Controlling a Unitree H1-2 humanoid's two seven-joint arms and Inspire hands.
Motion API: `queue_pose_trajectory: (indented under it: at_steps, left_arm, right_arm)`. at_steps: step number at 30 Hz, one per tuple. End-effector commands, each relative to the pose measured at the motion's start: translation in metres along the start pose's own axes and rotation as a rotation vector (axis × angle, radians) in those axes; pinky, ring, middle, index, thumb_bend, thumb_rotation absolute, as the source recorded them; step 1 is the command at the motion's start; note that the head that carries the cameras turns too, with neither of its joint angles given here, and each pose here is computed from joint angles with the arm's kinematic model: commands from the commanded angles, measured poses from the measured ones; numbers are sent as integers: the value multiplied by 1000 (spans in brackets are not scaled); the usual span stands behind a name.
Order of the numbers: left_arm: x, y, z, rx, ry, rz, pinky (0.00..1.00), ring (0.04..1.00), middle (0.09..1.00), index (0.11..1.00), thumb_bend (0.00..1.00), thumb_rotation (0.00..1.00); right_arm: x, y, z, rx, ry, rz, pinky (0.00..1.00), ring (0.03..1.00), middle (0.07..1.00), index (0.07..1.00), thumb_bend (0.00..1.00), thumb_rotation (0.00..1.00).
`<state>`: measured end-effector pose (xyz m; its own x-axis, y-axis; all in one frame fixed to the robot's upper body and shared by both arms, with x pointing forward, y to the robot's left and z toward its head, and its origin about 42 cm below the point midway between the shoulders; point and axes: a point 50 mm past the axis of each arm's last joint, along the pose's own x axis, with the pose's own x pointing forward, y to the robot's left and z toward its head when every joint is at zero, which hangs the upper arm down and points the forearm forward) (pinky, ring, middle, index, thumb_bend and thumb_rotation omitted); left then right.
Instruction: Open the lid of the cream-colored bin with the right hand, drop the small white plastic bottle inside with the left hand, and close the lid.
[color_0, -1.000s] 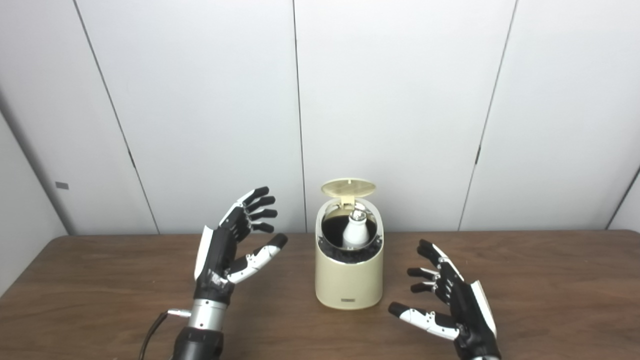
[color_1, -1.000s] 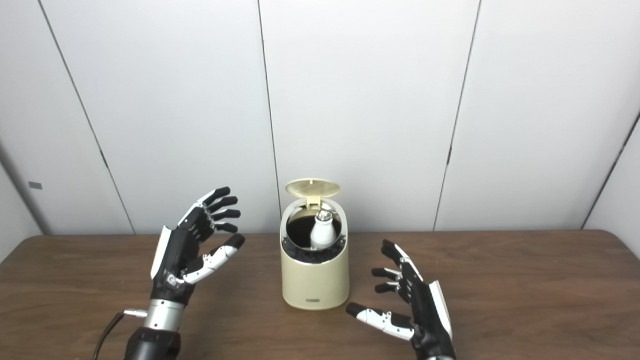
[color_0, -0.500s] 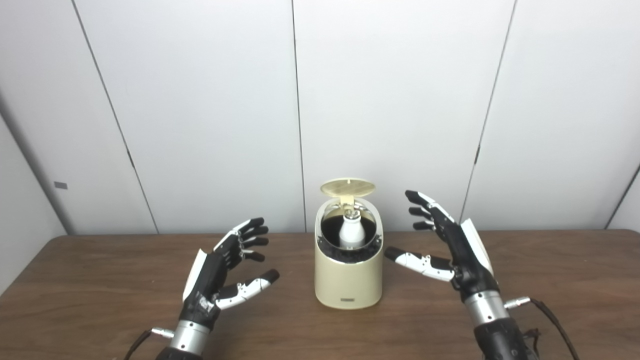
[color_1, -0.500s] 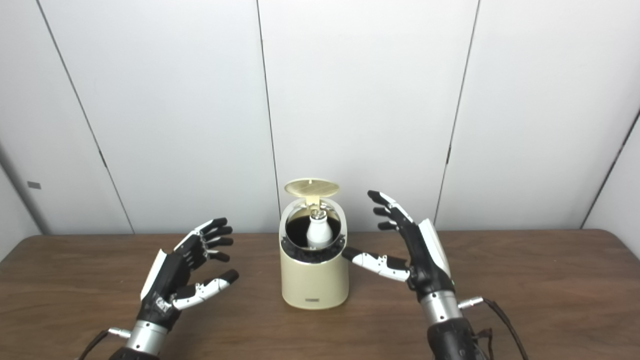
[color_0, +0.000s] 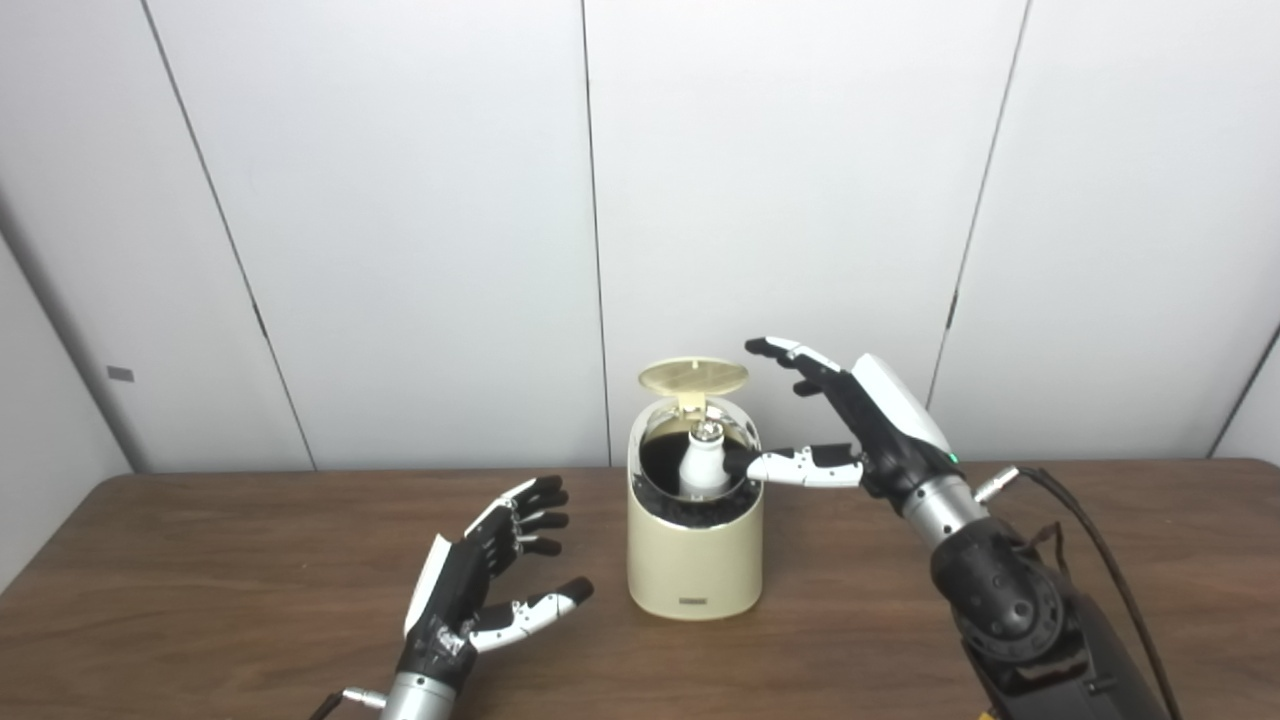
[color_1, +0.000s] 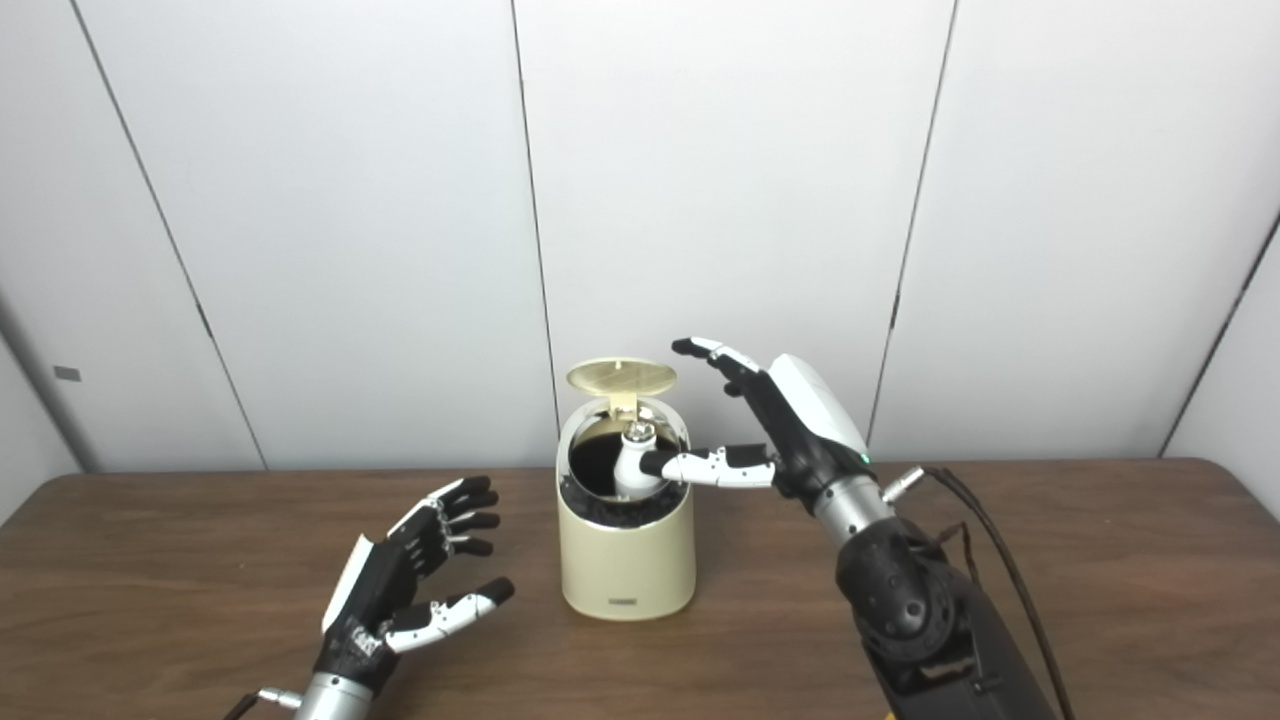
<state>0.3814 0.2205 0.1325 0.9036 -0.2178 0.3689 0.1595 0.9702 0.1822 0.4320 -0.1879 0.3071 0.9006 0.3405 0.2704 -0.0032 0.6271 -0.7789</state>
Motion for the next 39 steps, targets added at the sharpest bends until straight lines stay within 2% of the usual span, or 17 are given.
queue_pose_trajectory:
  at_steps: [1, 8, 14, 20, 25, 34, 39]
  left_arm:
    - [1, -6, -2, -5, -4, -6, 712, 812, 845, 851, 698, 101]
    - [3, -8, -1, 0, -8, -5, 690, 808, 844, 849, 705, 120]
    - [3, -9, -1, -13, 0, 3, 688, 809, 842, 851, 707, 112]
    - [3, -10, 1, -10, -6, 10, 671, 798, 835, 850, 707, 128]
    - [4, -8, 2, -40, -10, 31, 684, 789, 830, 852, 703, 103]
    - [5, -7, 3, -48, -20, 34, 679, 783, 828, 849, 697, 134]
    - [4, -7, 3, -55, -15, 37, 675, 779, 828, 847, 712, 144]
  right_arm:
    - [17, -26, 21, -73, -68, -28, 764, 881, 880, 843, 653, 513]
    - [33, -31, 30, -162, -90, 26, 735, 871, 873, 843, 691, 532]
    - [39, -32, 38, -173, -105, 44, 791, 900, 880, 842, 686, 536]
    - [34, -30, 44, -177, -136, 45, 791, 875, 821, 771, 677, 531]
    - [26, -27, 45, -236, -165, 41, 733, 807, 749, 716, 689, 540]
    - [13, -26, 51, -262, -181, 42, 854, 847, 730, 702, 662, 516]
    - [8, -25, 51, -268, -179, 64, 861, 876, 733, 708, 678, 549]
